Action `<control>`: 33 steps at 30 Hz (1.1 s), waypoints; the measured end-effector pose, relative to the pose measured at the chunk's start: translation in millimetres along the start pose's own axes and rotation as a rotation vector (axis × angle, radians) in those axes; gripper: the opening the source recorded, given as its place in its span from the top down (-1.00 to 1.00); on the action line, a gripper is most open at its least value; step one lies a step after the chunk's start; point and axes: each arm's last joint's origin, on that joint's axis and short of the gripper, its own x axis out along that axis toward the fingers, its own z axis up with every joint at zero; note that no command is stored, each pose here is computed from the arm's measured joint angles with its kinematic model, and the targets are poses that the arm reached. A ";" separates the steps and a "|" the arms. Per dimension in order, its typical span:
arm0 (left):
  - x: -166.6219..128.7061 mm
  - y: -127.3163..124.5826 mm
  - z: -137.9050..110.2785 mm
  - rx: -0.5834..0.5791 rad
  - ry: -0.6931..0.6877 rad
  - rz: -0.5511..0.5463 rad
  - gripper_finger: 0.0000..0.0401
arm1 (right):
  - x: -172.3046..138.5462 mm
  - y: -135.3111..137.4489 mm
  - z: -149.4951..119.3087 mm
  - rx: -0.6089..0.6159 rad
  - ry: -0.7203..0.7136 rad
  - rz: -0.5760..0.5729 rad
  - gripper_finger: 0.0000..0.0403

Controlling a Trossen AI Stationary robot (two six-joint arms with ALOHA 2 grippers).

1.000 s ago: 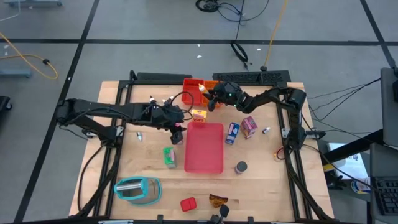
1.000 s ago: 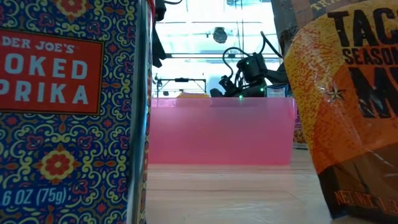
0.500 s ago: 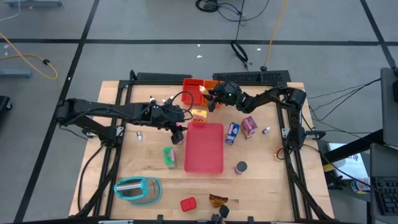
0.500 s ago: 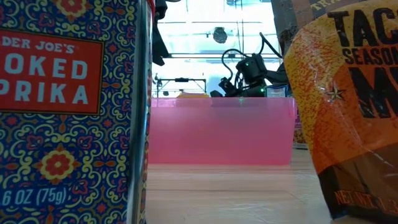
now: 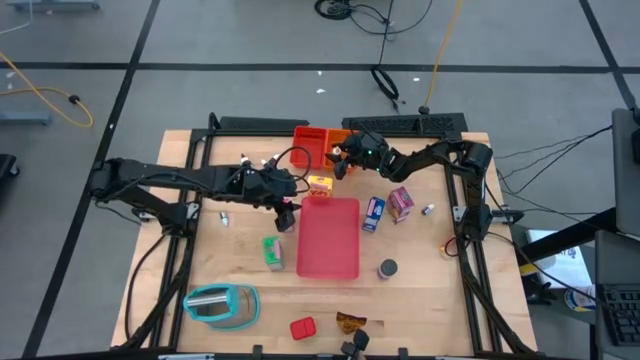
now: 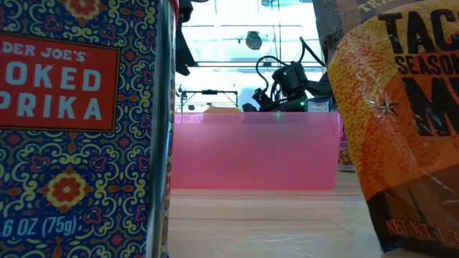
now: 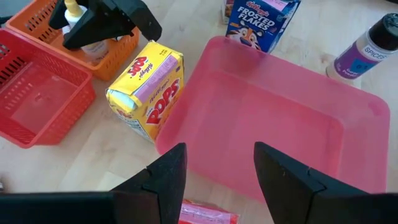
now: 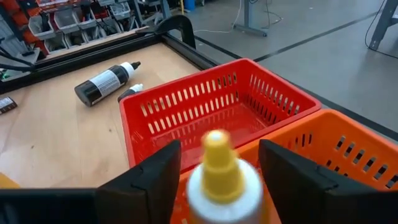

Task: Pick & Place Kitchen Items
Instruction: Put the yellow food coloring bottle into the orange basket, then put the large black food coloring bottle into the orange basket

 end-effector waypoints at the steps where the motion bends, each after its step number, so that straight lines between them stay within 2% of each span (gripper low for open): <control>1: 0.0 0.0 0.0 0.002 0.000 0.000 0.07 | -0.1 0.0 0.3 0.000 -0.001 0.000 -0.07; 5: 0.0 0.6 0.1 0.008 -0.005 0.019 0.07 | -3.1 1.8 8.8 -0.008 -0.025 0.004 -0.11; 9: -0.1 4.6 0.3 -0.003 -0.021 0.109 0.07 | -7.9 5.1 20.4 -0.015 -0.051 0.013 -0.11; 13: 0.4 21.5 -2.7 -0.126 0.019 0.225 0.07 | -15.4 9.8 35.0 -0.024 -0.074 0.021 -0.11; 21: -4.8 66.1 -16.3 -0.374 0.140 0.533 0.07 | -31.0 21.2 57.9 -0.085 -0.082 0.036 -0.10; 26: -9.5 91.2 -22.6 -0.517 0.218 0.605 0.07 | -41.1 26.9 70.3 -0.109 -0.090 0.040 -0.10; 33: -15.2 123.5 -26.4 -0.715 0.265 0.627 0.07 | -46.8 34.7 75.0 -0.129 -0.076 0.059 -0.10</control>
